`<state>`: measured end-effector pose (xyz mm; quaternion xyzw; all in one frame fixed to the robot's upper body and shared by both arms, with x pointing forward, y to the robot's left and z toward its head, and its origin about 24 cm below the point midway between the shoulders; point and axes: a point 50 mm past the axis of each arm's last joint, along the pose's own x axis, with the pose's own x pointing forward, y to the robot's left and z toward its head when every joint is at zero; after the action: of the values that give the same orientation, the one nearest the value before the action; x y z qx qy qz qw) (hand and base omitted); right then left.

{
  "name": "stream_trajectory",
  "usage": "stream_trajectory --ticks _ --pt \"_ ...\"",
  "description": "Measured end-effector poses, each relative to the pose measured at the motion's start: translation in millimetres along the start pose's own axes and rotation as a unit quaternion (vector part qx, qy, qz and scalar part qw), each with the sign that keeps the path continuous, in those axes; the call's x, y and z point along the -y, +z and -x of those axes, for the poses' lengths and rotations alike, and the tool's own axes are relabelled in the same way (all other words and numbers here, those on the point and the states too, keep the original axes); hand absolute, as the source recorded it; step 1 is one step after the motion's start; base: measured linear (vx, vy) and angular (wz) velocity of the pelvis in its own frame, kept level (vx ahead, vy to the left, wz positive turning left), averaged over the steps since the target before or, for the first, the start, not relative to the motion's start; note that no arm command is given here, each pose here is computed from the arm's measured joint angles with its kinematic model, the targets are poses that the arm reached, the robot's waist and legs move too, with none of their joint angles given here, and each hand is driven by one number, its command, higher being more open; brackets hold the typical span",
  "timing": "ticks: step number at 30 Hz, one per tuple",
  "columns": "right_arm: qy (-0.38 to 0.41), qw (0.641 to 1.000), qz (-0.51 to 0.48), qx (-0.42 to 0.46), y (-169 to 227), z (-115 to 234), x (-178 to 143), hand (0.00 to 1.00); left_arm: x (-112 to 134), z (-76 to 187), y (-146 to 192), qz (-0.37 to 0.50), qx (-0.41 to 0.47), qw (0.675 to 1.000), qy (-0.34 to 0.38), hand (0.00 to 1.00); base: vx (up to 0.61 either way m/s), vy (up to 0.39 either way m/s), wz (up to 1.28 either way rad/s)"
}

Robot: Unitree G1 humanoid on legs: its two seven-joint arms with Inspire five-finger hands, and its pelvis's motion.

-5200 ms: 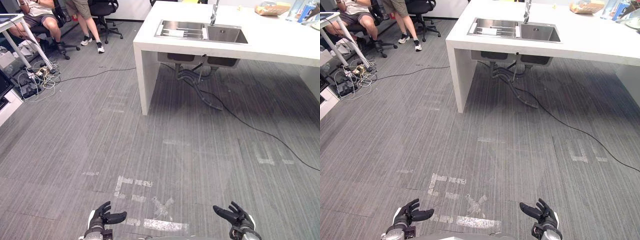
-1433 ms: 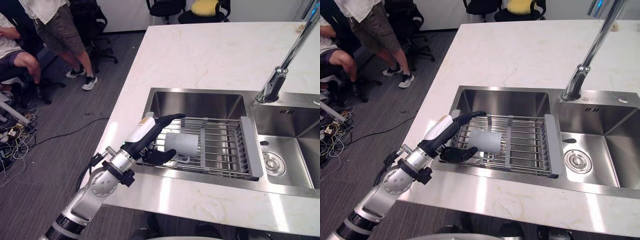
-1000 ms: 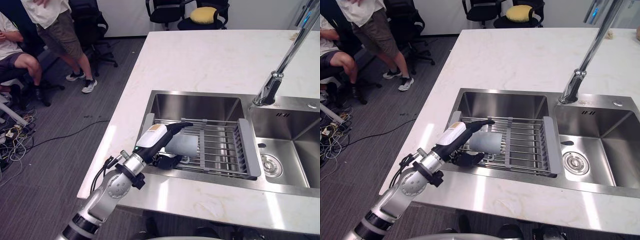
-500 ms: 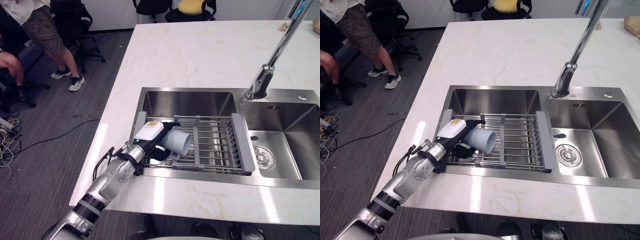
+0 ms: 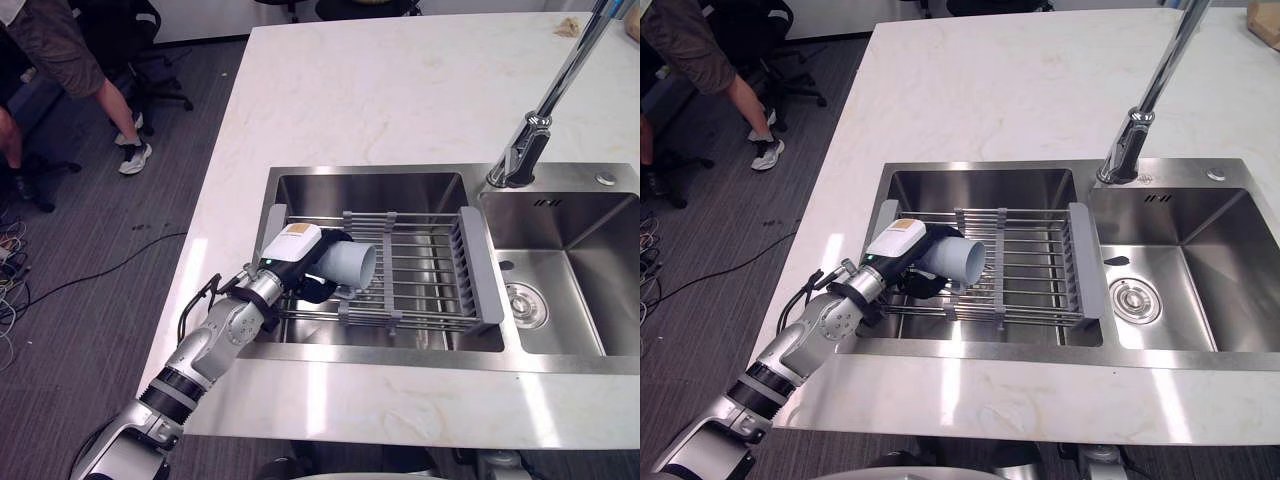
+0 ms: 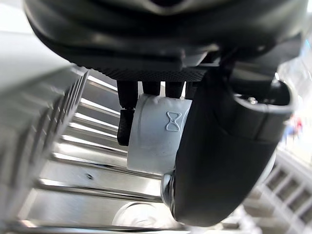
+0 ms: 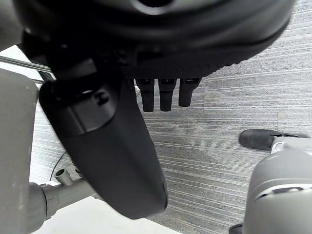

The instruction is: Walk over to the sink, pick up the cup, carry it to the dishwasher, place the cup inside the dishwasher, then close the dishwasher door

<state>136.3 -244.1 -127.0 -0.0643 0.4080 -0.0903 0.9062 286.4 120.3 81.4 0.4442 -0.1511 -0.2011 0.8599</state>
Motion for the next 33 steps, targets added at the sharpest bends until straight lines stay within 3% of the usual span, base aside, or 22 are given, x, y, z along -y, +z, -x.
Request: stream_trajectory --ticks 4,10,14,19,30,33 --pt "-0.008 1.0 -0.03 -0.007 -5.7 2.2 -0.5 0.9 6.5 8.9 21.7 0.13 0.022 0.99 0.051 0.3 0.0 0.007 -0.02" --pt "-0.032 0.997 -0.076 -0.004 -10.1 6.5 2.6 0.9 0.2 21.8 49.5 0.35 0.068 0.923 0.144 0.3 -0.05 0.027 -0.2" --pt "-0.042 0.996 -0.081 -0.014 -18.5 10.9 5.4 0.9 -3.9 30.2 47.3 0.414 0.065 0.89 0.178 0.3 -0.03 0.022 -0.11" --pt "-0.043 0.995 -0.083 -0.025 -26.5 14.6 5.2 0.9 -3.4 41.2 46.2 0.449 0.059 0.87 0.193 0.3 0.01 0.023 -0.18" --pt "-0.048 0.995 -0.084 -0.004 -13.3 10.2 -1.9 0.9 -12.2 43.3 53.3 0.447 0.079 0.864 0.218 0.3 -0.07 0.015 -0.16" --pt "-0.033 0.997 -0.073 -0.014 -19.7 12.9 -9.2 0.9 -13.6 55.2 41.2 0.444 0.05 0.861 0.243 0.3 -0.1 -0.083 0.17"
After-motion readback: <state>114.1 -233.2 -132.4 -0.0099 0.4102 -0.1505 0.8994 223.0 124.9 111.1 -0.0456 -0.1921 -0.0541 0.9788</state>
